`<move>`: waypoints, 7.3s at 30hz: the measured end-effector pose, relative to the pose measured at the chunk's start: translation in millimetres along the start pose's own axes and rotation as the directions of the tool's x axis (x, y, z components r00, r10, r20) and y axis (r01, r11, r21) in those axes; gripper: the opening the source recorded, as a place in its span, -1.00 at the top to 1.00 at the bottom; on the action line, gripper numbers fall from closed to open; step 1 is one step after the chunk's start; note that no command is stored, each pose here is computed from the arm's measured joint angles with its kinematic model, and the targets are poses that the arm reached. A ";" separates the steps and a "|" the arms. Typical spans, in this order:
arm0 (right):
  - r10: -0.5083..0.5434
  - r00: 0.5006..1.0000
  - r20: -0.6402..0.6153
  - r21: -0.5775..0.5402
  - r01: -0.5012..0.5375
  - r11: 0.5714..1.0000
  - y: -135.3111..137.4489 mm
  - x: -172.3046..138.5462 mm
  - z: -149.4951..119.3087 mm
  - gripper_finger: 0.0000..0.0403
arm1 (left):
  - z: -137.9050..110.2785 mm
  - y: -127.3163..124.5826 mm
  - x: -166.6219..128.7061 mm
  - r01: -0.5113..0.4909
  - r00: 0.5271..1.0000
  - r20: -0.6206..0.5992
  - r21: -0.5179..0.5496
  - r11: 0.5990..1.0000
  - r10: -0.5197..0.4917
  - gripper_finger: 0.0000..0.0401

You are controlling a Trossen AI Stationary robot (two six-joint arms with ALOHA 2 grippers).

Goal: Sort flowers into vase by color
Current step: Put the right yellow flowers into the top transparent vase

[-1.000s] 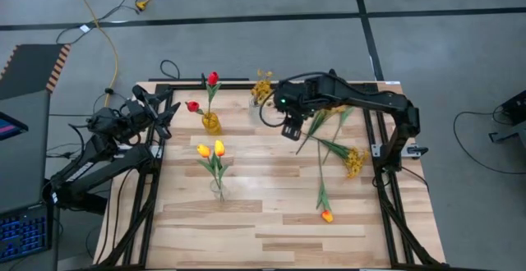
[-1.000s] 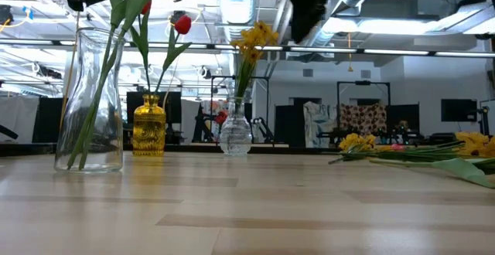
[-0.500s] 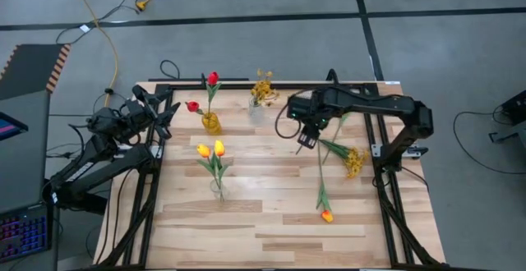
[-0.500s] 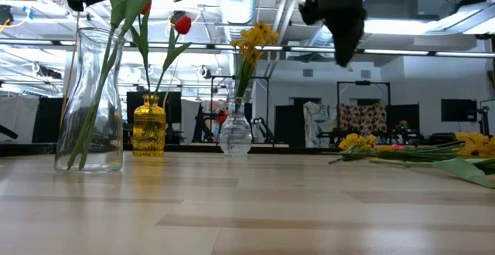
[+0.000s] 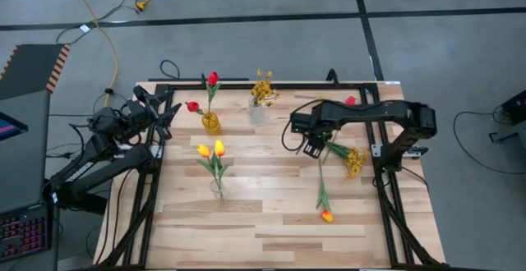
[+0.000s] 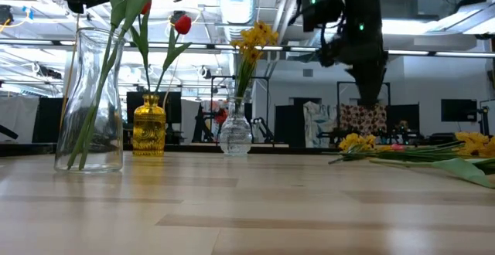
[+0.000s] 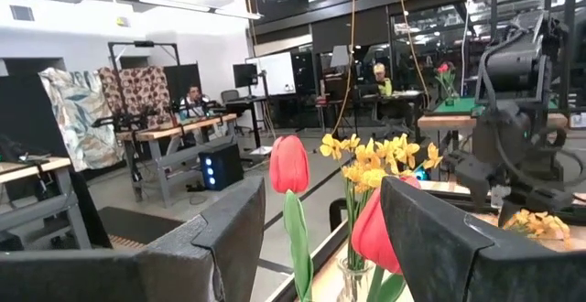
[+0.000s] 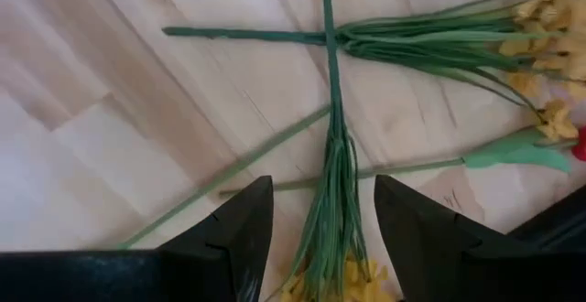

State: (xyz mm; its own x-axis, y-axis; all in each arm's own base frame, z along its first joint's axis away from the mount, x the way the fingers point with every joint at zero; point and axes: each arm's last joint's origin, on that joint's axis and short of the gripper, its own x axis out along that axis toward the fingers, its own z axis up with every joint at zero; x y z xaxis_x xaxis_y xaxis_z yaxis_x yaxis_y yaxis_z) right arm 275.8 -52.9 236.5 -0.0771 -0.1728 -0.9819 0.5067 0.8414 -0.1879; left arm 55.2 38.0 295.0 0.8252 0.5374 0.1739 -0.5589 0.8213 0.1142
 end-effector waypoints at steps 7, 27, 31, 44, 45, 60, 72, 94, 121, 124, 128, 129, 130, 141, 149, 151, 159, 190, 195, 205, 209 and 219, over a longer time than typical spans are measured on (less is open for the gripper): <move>-0.030 0.997 -0.076 -0.031 0.028 0.999 3.1 28.5 -6.1 -0.09 | -0.1 0.0 -0.1 0.001 1.000 -0.001 0.000 1.000 -0.001 -0.03; -0.160 0.986 -0.048 -0.091 0.155 0.984 0.2 81.7 -27.3 -0.09 | -0.1 0.0 -0.1 0.001 1.000 -0.001 0.000 1.000 -0.001 -0.03; -0.143 0.989 -0.040 -0.103 0.139 0.985 -0.7 92.4 -30.7 -0.09 | -0.1 0.0 -0.1 0.000 1.000 -0.001 -0.016 1.000 -0.001 -0.03; -0.136 0.990 -0.031 -0.132 0.131 0.983 -3.7 99.4 -31.9 0.41 | -0.1 0.0 -0.1 0.000 1.000 -0.001 -0.024 1.000 0.000 -0.03; -0.137 0.990 -0.031 -0.132 0.132 0.982 -3.8 99.6 -31.8 0.48 | -0.1 0.0 -0.1 0.000 1.000 -0.001 -0.024 1.000 0.000 -0.03; -0.131 0.990 -0.048 -0.165 0.121 0.979 2.4 94.8 -34.3 0.74 | -0.1 0.0 -0.1 0.000 1.000 -0.001 -0.023 1.000 0.000 -0.03; -0.161 0.984 -0.083 -0.263 0.134 0.955 17.5 50.3 -28.5 0.74 | 0.8 -2.4 -0.1 0.084 0.996 0.015 -0.069 0.994 -0.083 -0.03; -0.176 0.896 0.408 -0.576 0.402 0.711 73.4 -54.9 -11.0 0.74 | 16.6 -3.0 -1.6 0.183 0.972 0.183 -0.204 0.962 -0.146 -0.03; -0.158 0.474 0.866 -0.456 0.880 0.135 99.0 -109.3 31.7 0.73 | 40.5 -16.8 61.7 0.434 0.895 0.104 -0.424 0.795 -0.433 -0.03; -0.147 0.429 0.892 -0.415 0.902 0.116 100.5 -115.2 34.9 0.73 | 50.3 -19.7 71.6 0.429 0.888 0.030 -0.420 0.800 -0.460 -0.03; -0.134 0.357 0.925 -0.347 0.933 0.093 102.1 -124.6 39.3 0.73 | 57.5 -25.4 86.0 0.416 0.869 -0.072 -0.430 0.802 -0.489 -0.03; -0.131 0.339 0.932 -0.329 0.940 0.087 102.4 -126.9 40.2 0.73 | 58.6 -27.2 89.3 0.415 0.862 -0.096 -0.430 0.802 -0.497 -0.03; -0.129 0.323 0.938 -0.314 0.946 0.080 102.6 -129.0 40.9 0.73 | 60.3 -29.0 92.6 0.420 0.855 -0.111 -0.428 0.800 -0.507 -0.03; -0.115 0.248 0.962 -0.253 0.967 -0.032 103.4 -138.8 44.0 0.73 | 73.8 -48.4 125.8 0.454 0.791 -0.193 -0.452 0.768 -0.581 -0.03; -0.073 0.244 0.967 -0.247 0.968 -0.036 104.6 -139.4 44.3 0.73 | 60.2 -61.3 148.0 0.418 0.772 -0.273 -0.462 0.782 -0.574 -0.03; -0.073 0.237 0.969 -0.239 0.970 -0.029 104.6 -140.3 44.5 0.73 | 56.2 -63.8 151.8 0.414 0.764 -0.289 -0.465 0.782 -0.576 -0.03; -0.041 0.215 0.976 -0.216 0.976 -0.013 105.4 -143.0 45.2 0.73 | 43.6 -70.8 164.1 0.396 0.742 -0.327 -0.490 0.777 -0.585 -0.03; -0.016 0.213 0.977 -0.214 0.970 -0.114 106.3 -142.9 45.4 0.73 | 30.8 -98.8 181.4 0.428 0.701 -0.302 -0.547 0.720 -0.646 -0.03; -0.015 0.214 0.977 -0.214 0.970 -0.113 106.4 -142.9 45.3 0.73 | 32.4 -98.5 182.3 0.426 0.716 -0.290 -0.540 0.726 -0.635 0.05; -0.019 0.217 0.976 -0.217 0.969 -0.119 106.2 -142.5 45.3 0.73 | 31.8 -98.4 182.2 0.412 0.717 -0.297 -0.549 0.727 -0.631 0.63; -0.021 0.216 0.976 -0.217 0.969 -0.119 106.2 -142.6 45.2 0.73 | 31.6 -98.1 182.3 0.408 0.719 -0.299 -0.551 0.728 -0.628 0.81; -0.022 0.213 0.977 -0.214 0.971 -0.108 106.0 -143.1 45.1 0.61 | 31.5 -98.2 182.2 0.404 0.718 -0.299 -0.557 0.726 -0.628 0.87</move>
State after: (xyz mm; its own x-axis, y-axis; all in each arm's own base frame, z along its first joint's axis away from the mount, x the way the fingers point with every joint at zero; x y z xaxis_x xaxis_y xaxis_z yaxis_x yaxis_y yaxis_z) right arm 379.3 37.9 358.2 0.8113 -0.5552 -0.1833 -0.3140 -0.1492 -0.9376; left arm 257.9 49.2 346.3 0.9681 -0.0729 -0.2395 -0.0276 0.9198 -0.3914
